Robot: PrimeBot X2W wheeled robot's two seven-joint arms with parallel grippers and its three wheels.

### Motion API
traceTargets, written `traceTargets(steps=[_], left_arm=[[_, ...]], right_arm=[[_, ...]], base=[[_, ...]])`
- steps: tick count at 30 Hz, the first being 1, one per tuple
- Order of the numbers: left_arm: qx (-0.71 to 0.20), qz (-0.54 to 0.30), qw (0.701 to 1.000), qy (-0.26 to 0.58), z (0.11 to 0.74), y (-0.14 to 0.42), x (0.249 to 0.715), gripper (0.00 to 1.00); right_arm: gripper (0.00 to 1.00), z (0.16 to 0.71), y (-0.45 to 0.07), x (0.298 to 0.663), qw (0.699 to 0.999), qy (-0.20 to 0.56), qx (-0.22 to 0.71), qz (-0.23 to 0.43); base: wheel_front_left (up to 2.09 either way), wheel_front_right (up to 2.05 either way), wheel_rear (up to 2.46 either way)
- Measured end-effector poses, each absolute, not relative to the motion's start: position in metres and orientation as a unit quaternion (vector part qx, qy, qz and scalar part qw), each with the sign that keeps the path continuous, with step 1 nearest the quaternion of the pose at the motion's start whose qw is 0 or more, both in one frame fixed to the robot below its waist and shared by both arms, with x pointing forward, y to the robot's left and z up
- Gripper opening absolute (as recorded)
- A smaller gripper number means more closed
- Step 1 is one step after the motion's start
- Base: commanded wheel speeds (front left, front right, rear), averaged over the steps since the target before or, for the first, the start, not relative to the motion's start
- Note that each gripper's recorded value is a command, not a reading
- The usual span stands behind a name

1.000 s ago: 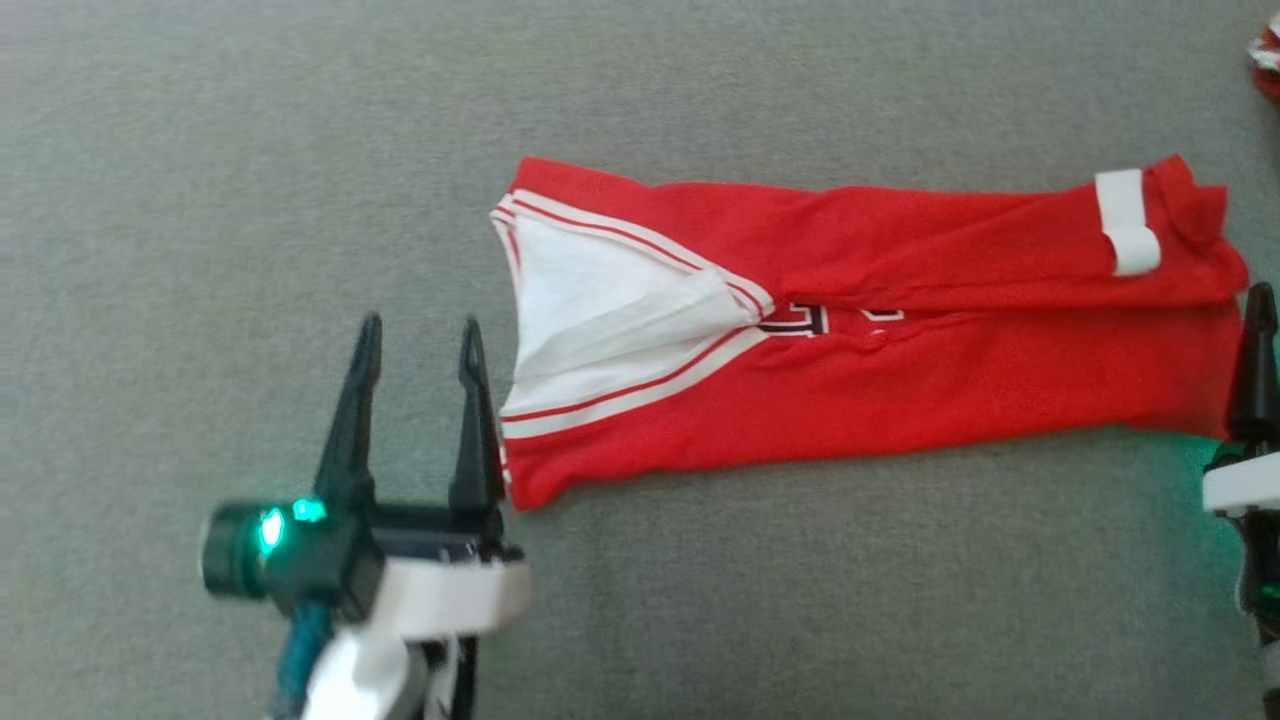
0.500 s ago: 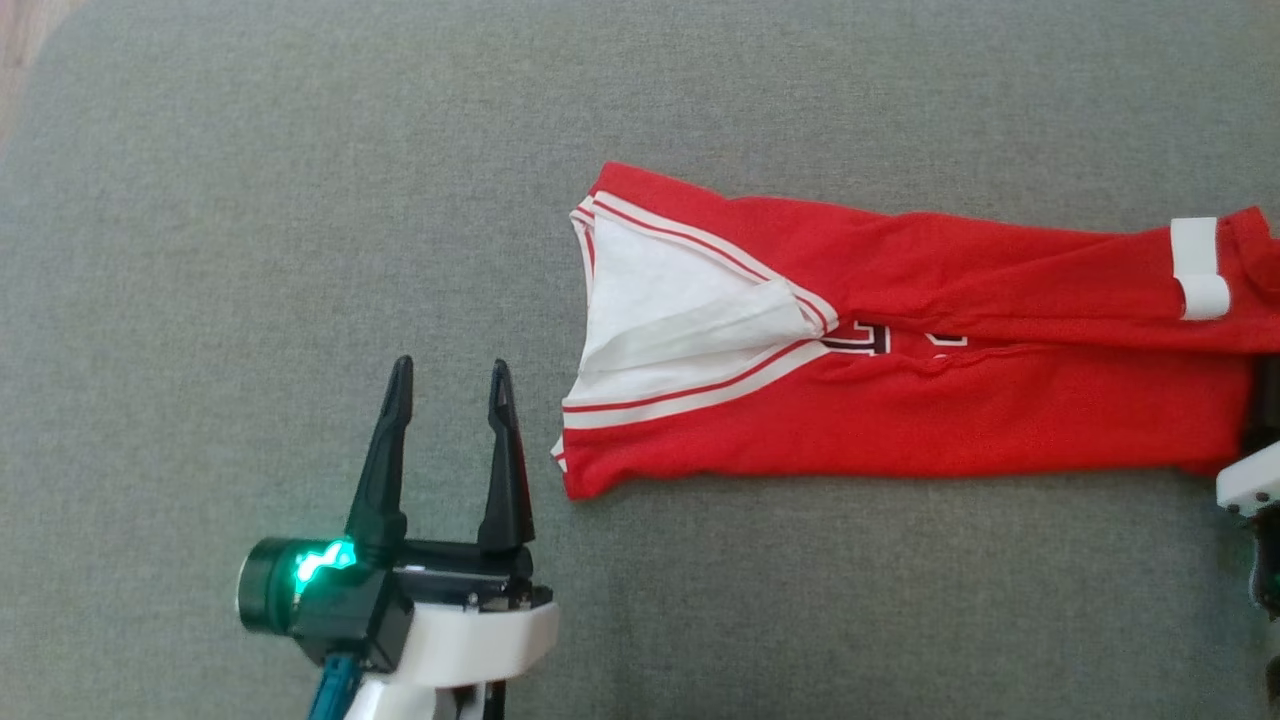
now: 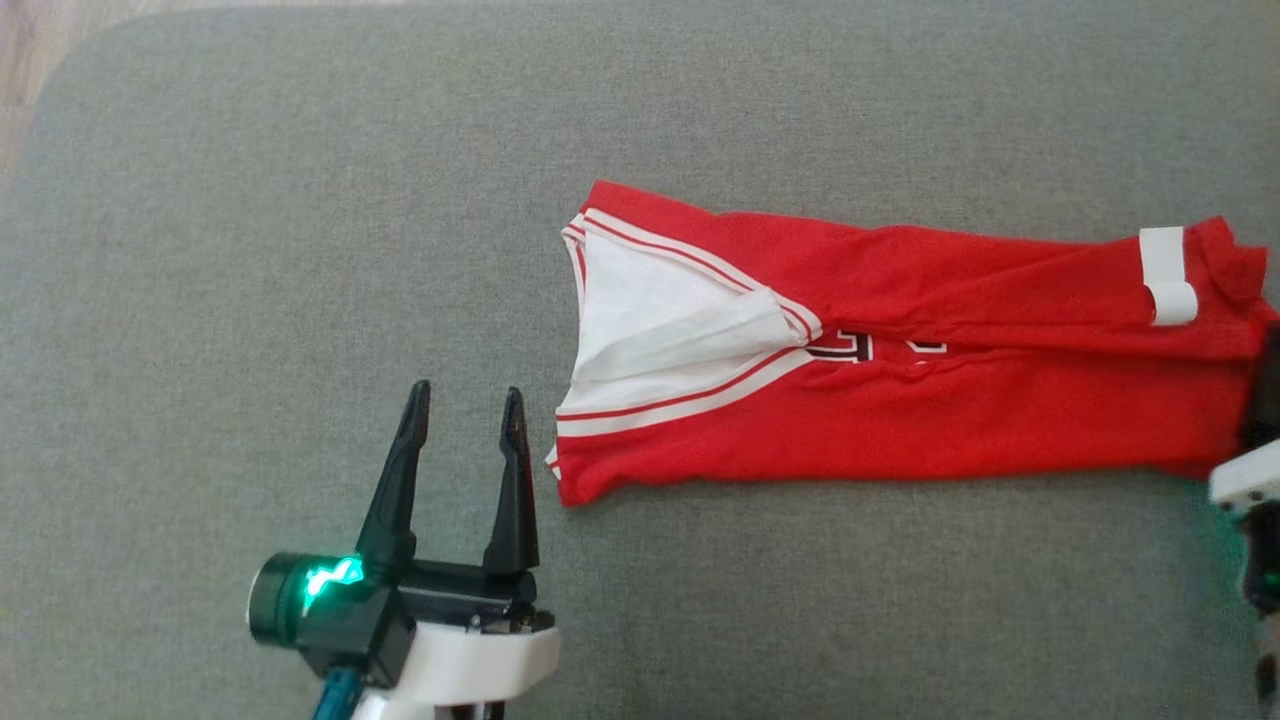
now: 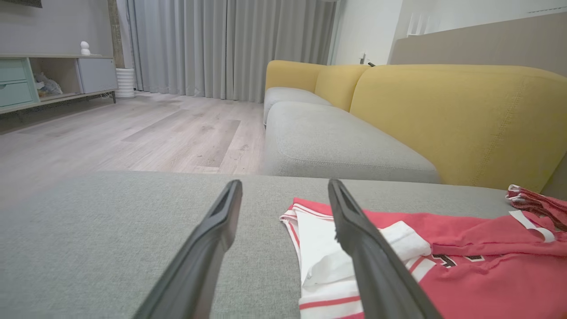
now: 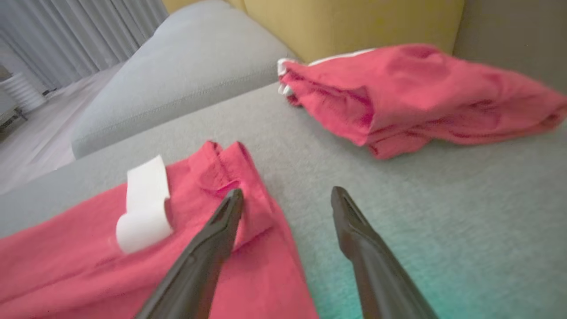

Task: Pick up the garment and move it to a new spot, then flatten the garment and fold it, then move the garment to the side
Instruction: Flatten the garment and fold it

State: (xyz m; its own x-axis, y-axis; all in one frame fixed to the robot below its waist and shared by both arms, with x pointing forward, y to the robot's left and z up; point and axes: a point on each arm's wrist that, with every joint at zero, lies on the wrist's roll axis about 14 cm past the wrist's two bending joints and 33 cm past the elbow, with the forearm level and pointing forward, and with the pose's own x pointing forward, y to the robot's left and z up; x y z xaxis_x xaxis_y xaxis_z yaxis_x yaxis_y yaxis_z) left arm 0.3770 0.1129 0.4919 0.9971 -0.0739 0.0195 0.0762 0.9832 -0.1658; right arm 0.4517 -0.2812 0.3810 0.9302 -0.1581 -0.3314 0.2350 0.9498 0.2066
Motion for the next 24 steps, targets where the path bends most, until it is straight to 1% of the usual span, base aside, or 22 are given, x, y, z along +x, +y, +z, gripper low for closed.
traceTargets(steps=[6, 9, 10, 11, 12, 13, 17, 21, 24], left_arm=[[-0.085, -0.040, 0.996, -0.007, 0.492, 0.114, 0.377, 1.00], [-0.088, -0.041, 0.995, -0.007, 0.492, 0.113, 0.377, 1.00], [-0.088, -0.041, 0.995, -0.007, 0.491, 0.114, 0.377, 1.00], [-0.088, -0.041, 0.995, -0.007, 0.491, 0.114, 0.377, 1.00], [-0.088, -0.039, 0.995, -0.007, 0.491, 0.115, 0.377, 1.00], [-0.087, -0.036, 0.996, -0.007, 0.491, 0.117, 0.377, 1.00], [-0.088, -0.035, 0.995, -0.009, 0.492, 0.119, 0.377, 1.00], [-0.094, -0.037, 0.995, -0.011, 0.494, 0.117, 0.379, 1.00], [-0.097, -0.043, 0.994, -0.013, 0.495, 0.113, 0.380, 1.00]], right_arm=[[1.00, 0.352, -0.273, 0.436, 0.961, 0.228, 0.124, -0.095], [1.00, 0.347, -0.269, 0.439, 0.956, 0.248, 0.127, -0.090], [0.94, 0.348, -0.266, 0.442, 0.955, 0.253, 0.131, -0.087], [0.85, 0.348, -0.266, 0.442, 0.955, 0.253, 0.131, -0.087], [0.58, 0.348, -0.263, 0.445, 0.953, 0.256, 0.137, -0.084], [0.00, 0.349, -0.255, 0.449, 0.950, 0.262, 0.150, -0.074], [0.00, 0.351, -0.245, 0.450, 0.947, 0.263, 0.173, -0.061], [0.00, 0.355, -0.260, 0.440, 0.952, 0.248, 0.165, -0.071], [0.00, 0.361, -0.282, 0.433, 0.954, 0.239, 0.160, -0.088]], base=[[0.00, 0.00, 0.00], [0.00, 0.00, 0.00], [0.00, 0.00, 0.00], [0.00, 0.00, 0.00], [0.00, 0.00, 0.00], [0.00, 0.00, 0.00], [0.00, 0.00, 0.00], [0.00, 0.00, 0.00], [0.00, 0.00, 0.00]])
